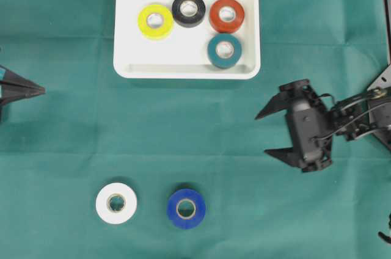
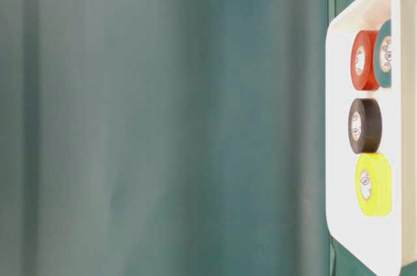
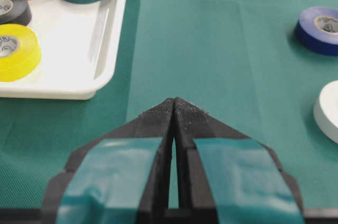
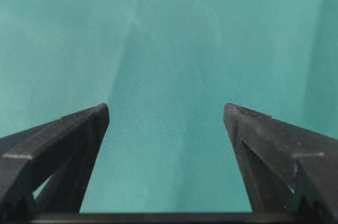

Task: Put the tape into the white case with the right arm.
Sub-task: 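Move the right gripper down-left over the blue tape roll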

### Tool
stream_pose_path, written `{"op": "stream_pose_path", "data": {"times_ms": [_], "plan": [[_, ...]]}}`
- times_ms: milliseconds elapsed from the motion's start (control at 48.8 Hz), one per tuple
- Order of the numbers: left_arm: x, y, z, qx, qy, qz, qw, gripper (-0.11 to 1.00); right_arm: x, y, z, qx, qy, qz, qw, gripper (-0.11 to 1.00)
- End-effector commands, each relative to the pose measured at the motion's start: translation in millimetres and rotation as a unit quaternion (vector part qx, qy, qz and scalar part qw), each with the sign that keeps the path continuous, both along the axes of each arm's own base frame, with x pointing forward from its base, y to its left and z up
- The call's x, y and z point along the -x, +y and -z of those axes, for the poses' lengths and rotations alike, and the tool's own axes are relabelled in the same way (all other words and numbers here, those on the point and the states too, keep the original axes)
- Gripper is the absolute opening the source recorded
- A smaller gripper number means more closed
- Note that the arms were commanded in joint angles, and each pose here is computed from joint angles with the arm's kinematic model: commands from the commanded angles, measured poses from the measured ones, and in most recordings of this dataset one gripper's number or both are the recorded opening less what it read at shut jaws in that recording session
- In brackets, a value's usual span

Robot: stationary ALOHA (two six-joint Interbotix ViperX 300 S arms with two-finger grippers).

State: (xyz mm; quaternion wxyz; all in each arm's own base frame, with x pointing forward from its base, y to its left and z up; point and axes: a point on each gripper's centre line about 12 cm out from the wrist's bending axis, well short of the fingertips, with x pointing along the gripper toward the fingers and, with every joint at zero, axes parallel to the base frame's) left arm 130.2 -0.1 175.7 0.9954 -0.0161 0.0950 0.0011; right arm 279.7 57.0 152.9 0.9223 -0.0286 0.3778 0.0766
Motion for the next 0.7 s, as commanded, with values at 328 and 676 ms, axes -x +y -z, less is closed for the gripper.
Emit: {"op": "stream_pose_path", "data": {"times_ms": [328, 676], "plan": [[-1.3, 0.2, -4.6, 0.001, -0.005, -0.001, 1.0, 0.0, -73.1, 39.7, 5.6, -0.001, 0.001, -0.032, 0.9995, 0.71], [-1.4, 0.2, -4.8, 0.001, -0.005, -0.001, 1.0, 0.0, -116.2, 70.5, 6.3, -0.003, -0.014, -0.054, 0.9984, 0.71]]}}
